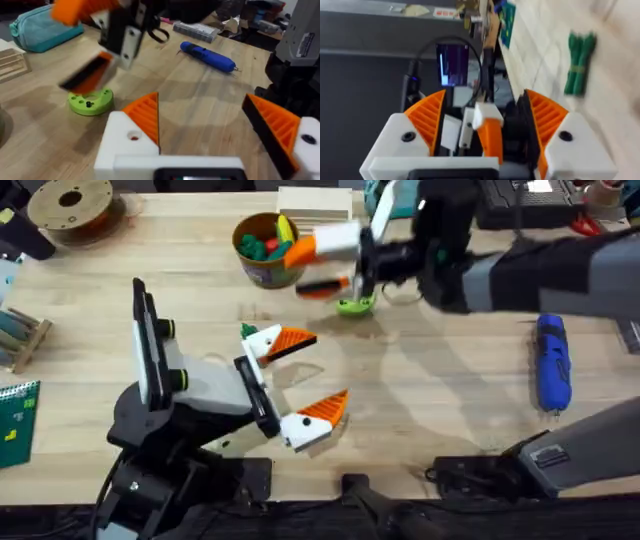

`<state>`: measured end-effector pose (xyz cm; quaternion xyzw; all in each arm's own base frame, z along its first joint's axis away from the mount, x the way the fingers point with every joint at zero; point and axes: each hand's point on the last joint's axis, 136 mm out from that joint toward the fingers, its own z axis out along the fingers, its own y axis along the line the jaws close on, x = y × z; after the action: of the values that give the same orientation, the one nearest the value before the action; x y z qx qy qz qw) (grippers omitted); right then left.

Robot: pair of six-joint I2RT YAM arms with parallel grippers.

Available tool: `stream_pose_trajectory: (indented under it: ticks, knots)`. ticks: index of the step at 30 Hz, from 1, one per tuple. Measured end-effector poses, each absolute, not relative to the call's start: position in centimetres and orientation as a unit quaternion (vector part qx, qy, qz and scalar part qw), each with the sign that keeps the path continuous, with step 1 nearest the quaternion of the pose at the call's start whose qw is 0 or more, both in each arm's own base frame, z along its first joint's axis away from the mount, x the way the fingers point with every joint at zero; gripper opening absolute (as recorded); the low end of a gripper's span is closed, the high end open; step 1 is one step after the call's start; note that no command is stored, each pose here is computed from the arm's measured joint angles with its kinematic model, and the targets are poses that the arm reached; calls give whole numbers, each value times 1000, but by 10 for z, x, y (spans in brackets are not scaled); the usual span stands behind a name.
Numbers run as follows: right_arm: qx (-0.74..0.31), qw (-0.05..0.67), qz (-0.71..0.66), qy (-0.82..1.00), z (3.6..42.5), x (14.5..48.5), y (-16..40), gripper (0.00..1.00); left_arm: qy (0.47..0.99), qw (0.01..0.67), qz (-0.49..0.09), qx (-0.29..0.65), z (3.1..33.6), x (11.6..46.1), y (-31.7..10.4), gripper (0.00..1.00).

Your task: Pick up the gripper from the table and insert it into the empty holder that is missing its gripper. Then pick up a screw, insert it into the mounting hole, and use the screwdriver to tighten it. Finally, clean up the table by picking up the vegetable and placing it into the bucket.

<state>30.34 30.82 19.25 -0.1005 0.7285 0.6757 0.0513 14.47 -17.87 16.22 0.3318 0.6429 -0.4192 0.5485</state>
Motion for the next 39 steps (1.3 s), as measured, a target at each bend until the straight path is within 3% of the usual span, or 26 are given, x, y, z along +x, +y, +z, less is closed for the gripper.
stream_pose_trajectory:
  ticks: [4, 10, 16, 27, 31, 36, 39]
  knots:
    - [-92, 92, 664, 736, 209, 337, 295, 840, 643, 548, -420, 332, 162, 144, -179, 987]
    - [-47, 104, 597, 794, 190, 363, 277, 840, 642, 548, -420, 333, 162, 144, -179, 987]
    - [-51, 119, 453, 882, 160, 351, 260, 842, 642, 548, -420, 333, 162, 144, -179, 987]
    - [-169, 203, 138, 954, 107, 336, 243, 837, 642, 548, -420, 333, 162, 144, -179, 987]
    - [-190, 212, 87, 955, 92, 337, 245, 778, 642, 548, -420, 333, 162, 144, -179, 987]
    - [-195, 228, 58, 952, 86, 344, 245, 534, 642, 548, -420, 333, 162, 144, -179, 987]
    - [-193, 236, 52, 951, 86, 347, 244, 477, 642, 548, -420, 333, 162, 144, -179, 987]
